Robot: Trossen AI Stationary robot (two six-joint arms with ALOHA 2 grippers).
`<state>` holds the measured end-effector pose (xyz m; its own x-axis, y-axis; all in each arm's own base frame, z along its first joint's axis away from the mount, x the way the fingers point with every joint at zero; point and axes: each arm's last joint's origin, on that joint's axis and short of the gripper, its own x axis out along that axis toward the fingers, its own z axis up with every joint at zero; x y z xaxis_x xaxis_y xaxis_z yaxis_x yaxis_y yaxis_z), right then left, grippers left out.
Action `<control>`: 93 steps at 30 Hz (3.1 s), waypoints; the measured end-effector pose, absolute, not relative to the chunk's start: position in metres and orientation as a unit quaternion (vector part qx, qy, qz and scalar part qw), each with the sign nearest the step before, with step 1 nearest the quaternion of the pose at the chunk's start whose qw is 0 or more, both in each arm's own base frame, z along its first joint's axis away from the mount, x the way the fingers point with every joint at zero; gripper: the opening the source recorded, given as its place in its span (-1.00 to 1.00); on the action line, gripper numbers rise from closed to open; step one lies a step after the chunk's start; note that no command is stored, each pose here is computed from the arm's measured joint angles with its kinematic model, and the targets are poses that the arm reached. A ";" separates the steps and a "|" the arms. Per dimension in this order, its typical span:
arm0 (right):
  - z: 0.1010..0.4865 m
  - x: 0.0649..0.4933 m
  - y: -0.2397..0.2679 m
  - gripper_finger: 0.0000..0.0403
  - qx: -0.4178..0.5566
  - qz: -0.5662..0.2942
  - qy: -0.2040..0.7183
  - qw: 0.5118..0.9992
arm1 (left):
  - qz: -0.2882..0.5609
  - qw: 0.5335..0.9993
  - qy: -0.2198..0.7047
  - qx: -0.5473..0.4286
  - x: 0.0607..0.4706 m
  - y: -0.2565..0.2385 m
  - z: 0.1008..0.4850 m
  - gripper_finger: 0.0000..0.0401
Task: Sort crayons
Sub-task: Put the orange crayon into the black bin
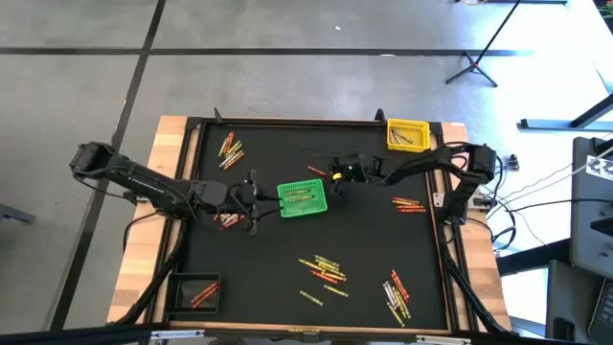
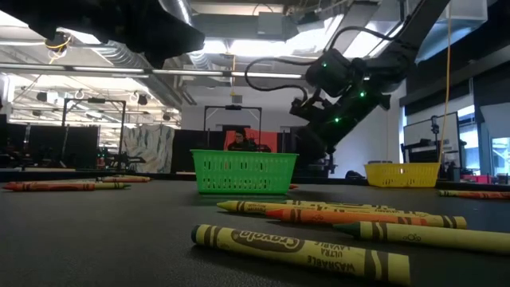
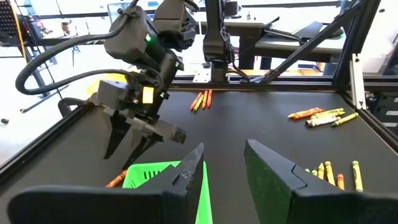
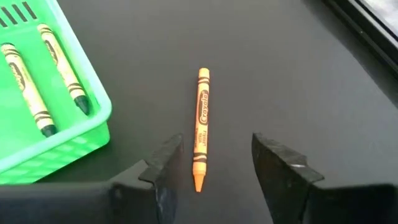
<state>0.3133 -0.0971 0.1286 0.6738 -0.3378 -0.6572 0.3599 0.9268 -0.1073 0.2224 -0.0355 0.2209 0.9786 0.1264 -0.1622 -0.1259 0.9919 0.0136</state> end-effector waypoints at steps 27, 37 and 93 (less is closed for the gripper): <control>0.100 0.312 -0.105 -0.89 0.018 -0.159 0.406 0.900 | 0.064 0.995 0.082 0.002 0.222 -0.036 0.221 -0.49; 0.155 0.307 -0.097 -0.93 -0.025 -0.193 0.336 0.922 | 0.063 0.995 0.082 0.011 0.222 -0.036 0.221 -0.49; 0.223 0.354 0.037 -0.95 -0.188 0.036 -0.009 0.981 | 0.061 0.990 -0.071 0.109 0.246 -0.061 0.224 -0.94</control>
<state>0.3536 0.0368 0.2226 0.9973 0.0736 0.0043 -0.0668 0.9265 -0.3703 0.2459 -0.0614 0.2242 0.9826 0.1044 0.1539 -0.1355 0.9687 0.2080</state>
